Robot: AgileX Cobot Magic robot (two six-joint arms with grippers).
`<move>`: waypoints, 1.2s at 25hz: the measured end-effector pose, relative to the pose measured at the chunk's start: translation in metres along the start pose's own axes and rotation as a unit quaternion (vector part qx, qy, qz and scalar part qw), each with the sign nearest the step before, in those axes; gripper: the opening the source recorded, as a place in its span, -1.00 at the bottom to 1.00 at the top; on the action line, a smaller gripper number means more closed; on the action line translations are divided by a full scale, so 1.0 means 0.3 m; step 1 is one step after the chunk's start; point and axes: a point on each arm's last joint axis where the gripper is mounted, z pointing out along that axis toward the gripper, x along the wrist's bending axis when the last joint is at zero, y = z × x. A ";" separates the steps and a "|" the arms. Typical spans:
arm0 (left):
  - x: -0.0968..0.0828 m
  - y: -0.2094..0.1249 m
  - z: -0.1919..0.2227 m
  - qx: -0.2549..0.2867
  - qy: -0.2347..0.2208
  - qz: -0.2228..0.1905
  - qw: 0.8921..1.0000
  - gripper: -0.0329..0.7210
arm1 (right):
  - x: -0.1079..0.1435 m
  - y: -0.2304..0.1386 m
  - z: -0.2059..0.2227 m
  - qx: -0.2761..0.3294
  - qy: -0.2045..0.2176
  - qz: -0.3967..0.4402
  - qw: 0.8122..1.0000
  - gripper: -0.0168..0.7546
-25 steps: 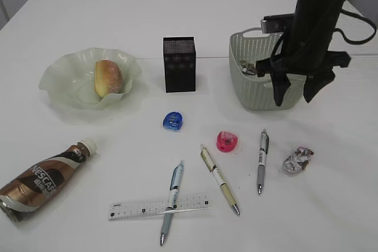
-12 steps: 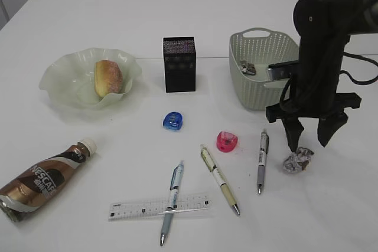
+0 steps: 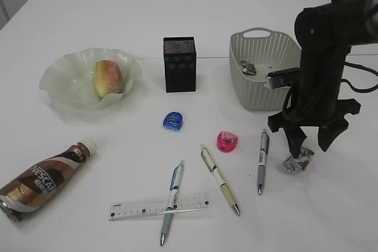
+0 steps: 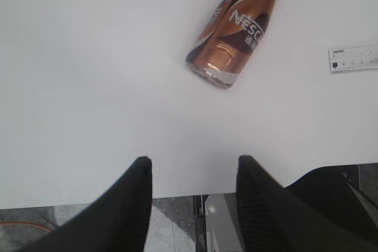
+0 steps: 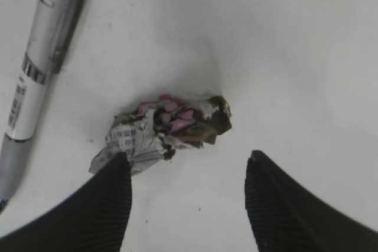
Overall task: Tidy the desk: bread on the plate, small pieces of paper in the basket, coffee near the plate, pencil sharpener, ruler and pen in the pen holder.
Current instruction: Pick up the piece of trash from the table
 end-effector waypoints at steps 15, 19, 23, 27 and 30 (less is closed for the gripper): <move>0.002 0.000 0.000 -0.001 0.003 0.001 1.000 0.00 | 0.004 0.031 0.074 -0.006 -0.007 -0.008 1.000 0.20; 0.002 0.000 0.000 -0.001 0.003 0.001 1.000 0.00 | 0.004 0.034 0.074 -0.011 -0.007 -0.009 1.000 0.20; 0.003 0.001 0.000 -0.001 0.005 0.002 1.000 0.00 | 0.004 0.036 0.074 -0.014 -0.007 -0.009 1.000 0.20; 0.004 0.001 0.000 -0.001 0.006 0.002 1.000 0.00 | 0.005 0.039 0.074 -0.019 -0.006 -0.009 1.000 0.19; 0.004 0.001 0.000 -0.001 0.006 0.002 1.000 0.00 | 0.005 0.041 0.074 -0.022 -0.006 -0.009 1.000 0.18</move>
